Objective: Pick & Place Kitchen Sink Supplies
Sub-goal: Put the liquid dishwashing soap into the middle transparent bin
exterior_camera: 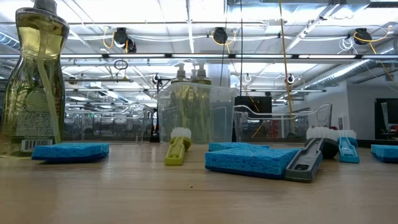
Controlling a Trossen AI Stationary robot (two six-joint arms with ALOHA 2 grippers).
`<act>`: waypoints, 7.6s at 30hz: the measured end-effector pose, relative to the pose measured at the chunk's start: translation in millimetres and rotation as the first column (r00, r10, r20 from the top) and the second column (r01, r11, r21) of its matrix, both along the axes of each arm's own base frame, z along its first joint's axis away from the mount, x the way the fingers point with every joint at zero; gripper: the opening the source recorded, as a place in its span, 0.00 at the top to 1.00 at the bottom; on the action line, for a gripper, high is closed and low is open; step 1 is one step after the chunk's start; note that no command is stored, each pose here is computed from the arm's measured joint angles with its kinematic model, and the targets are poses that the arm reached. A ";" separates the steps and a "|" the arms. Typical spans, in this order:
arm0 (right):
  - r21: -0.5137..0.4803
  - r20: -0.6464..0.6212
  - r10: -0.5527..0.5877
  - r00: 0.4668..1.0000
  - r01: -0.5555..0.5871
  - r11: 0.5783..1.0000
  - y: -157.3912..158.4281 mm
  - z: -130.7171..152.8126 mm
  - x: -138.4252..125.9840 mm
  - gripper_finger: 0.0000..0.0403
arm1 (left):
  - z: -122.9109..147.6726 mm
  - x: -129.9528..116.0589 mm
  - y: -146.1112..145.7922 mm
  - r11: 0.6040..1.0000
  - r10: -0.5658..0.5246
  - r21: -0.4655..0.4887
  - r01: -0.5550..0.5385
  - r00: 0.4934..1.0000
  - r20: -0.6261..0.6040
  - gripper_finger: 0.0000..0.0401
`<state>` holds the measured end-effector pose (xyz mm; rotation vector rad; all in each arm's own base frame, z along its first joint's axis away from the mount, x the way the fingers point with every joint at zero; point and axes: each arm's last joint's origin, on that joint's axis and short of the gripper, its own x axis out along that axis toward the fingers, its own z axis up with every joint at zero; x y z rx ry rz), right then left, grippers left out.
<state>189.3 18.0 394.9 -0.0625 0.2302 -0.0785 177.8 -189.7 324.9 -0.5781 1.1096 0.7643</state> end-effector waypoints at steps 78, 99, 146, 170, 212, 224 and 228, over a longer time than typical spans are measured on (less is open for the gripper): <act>0.006 0.008 0.002 1.000 -0.002 1.000 0.1 0.8 0.1 0.54 | -35.0 9.7 23.2 0.916 0.058 0.356 -0.183 0.941 0.334 0.63; -0.003 0.007 0.004 1.000 -0.004 1.000 0.1 0.7 0.2 0.54 | -42.5 23.5 44.5 0.869 0.048 0.461 -0.183 0.956 0.289 0.63; -0.013 0.007 0.002 1.000 -0.002 1.000 0.0 0.8 0.1 0.54 | 47.1 24.2 47.4 0.848 -0.243 0.527 0.051 0.922 0.302 0.83; -0.024 0.006 0.006 1.000 -0.005 1.000 0.0 0.9 0.1 0.54 | 39.8 2.2 26.2 0.974 0.211 -0.121 -0.189 0.957 0.199 0.53; -0.039 0.004 0.012 1.000 -0.012 0.999 0.1 0.8 0.2 0.54 | 18.8 -0.7 14.8 0.939 0.304 -0.210 -0.272 0.943 0.134 0.76; -0.038 0.004 0.013 1.000 -0.012 0.999 0.1 0.8 0.2 0.54 | 18.8 -0.1 15.0 0.936 0.313 -0.215 -0.280 0.940 0.138 0.76; -0.038 0.004 0.013 1.000 -0.013 0.999 0.1 0.9 0.1 0.54 | 18.8 -0.1 15.0 0.940 0.300 -0.209 -0.268 0.944 0.138 0.75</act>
